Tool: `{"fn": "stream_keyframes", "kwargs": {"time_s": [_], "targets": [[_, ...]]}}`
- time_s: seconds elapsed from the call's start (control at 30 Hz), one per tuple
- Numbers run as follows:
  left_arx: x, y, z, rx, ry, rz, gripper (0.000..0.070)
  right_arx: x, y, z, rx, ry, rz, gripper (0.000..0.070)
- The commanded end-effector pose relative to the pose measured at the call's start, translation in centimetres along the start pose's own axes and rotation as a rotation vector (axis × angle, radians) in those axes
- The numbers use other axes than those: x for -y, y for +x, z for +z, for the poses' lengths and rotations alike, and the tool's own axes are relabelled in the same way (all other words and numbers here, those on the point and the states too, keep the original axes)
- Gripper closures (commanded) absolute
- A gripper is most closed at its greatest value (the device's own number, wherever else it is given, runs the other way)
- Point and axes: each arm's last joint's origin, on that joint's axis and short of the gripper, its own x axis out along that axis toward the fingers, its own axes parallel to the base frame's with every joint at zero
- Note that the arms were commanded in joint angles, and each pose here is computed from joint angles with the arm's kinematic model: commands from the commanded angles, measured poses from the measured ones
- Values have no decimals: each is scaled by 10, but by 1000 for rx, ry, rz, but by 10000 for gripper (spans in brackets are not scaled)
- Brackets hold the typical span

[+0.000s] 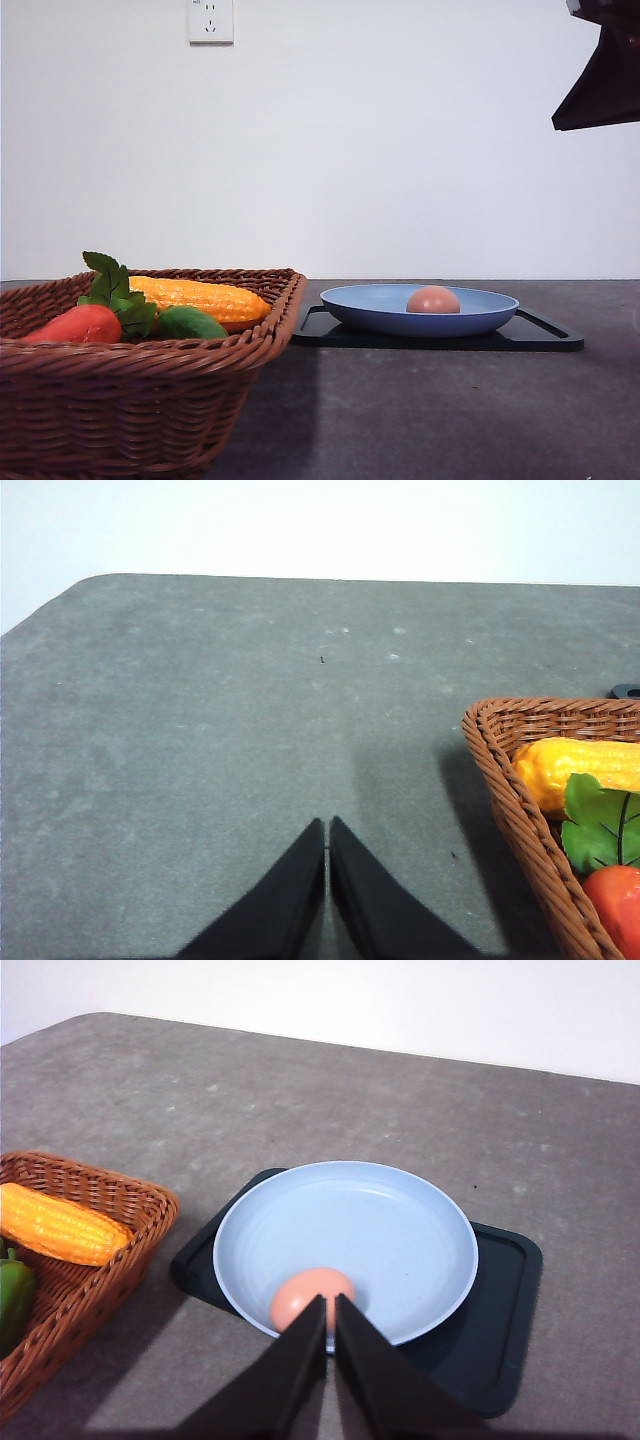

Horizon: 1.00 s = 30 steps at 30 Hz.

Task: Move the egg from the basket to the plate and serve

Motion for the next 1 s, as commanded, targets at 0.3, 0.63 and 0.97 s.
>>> {"fn": "stream_keyframes", "kwargs": {"time_s": [0.3,0.63,0.97], "targets": [[0,3,-9,-29,-10,1,700,-1,0,4,17,9,8,700],[0,3,-9,-29,-10,1,700,-1,0,4,17,9,8,700],[0,3,-9,-29,-10,1,700,3,-9,7,52,-28,-32,700]]}}
